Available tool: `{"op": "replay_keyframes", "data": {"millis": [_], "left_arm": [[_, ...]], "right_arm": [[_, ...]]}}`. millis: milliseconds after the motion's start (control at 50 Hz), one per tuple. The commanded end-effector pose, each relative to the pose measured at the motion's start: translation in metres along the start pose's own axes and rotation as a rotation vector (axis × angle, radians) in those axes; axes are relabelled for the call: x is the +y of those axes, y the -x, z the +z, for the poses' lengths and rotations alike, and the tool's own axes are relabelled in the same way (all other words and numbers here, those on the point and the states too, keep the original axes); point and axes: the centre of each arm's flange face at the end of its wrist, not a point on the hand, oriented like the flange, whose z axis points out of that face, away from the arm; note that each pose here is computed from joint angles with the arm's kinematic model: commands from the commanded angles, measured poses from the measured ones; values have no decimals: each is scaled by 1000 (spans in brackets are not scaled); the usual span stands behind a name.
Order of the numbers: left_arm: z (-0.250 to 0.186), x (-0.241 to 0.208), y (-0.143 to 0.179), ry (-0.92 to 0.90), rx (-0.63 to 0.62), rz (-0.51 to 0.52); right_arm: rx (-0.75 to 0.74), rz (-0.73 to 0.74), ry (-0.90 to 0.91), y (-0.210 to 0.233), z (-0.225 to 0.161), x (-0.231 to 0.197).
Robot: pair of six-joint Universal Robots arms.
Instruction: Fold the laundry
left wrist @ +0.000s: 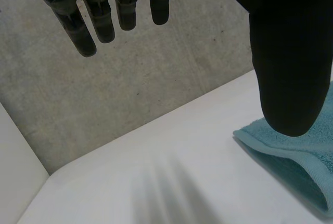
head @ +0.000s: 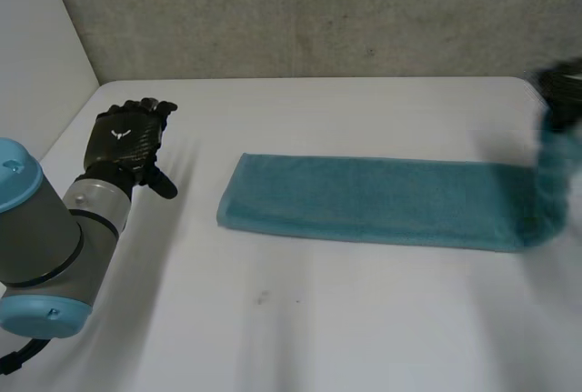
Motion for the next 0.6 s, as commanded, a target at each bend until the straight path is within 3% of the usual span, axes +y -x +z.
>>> {"op": "replay_keyframes", "data": {"millis": [20,100,160,200,300,440,500,540,560,600], "left_arm": [[-1,-3,2,-7,-6,0],[-1,-4,2,-10,-8,0],[-1,-4,2,-10,-8,0],[-1,-3,2,-8,-8,0],[-1,-3,3,-8,-10,0],[-1,-3,2,-7,-6,0],[-2,-3,-1,-7,5,0],[-2,-4,-4,-12,16,2],[-2,-4,-4,-12,16,2],[-1,-7,-9,-24,34,3]], "right_arm": [[-381,-2,-339,167,-54,-106],[-562,-2,-462,242,-88,-121],[-623,-2,-485,267,-98,-119],[-724,-11,-481,310,-114,-105],[-812,-28,-452,352,-133,-82],[-780,-32,-411,349,-128,-76],[-677,-18,-386,326,-120,-92],[-540,16,-338,281,-107,-110],[-540,16,-338,281,-107,-110],[-466,66,-253,240,-97,-105]]}}
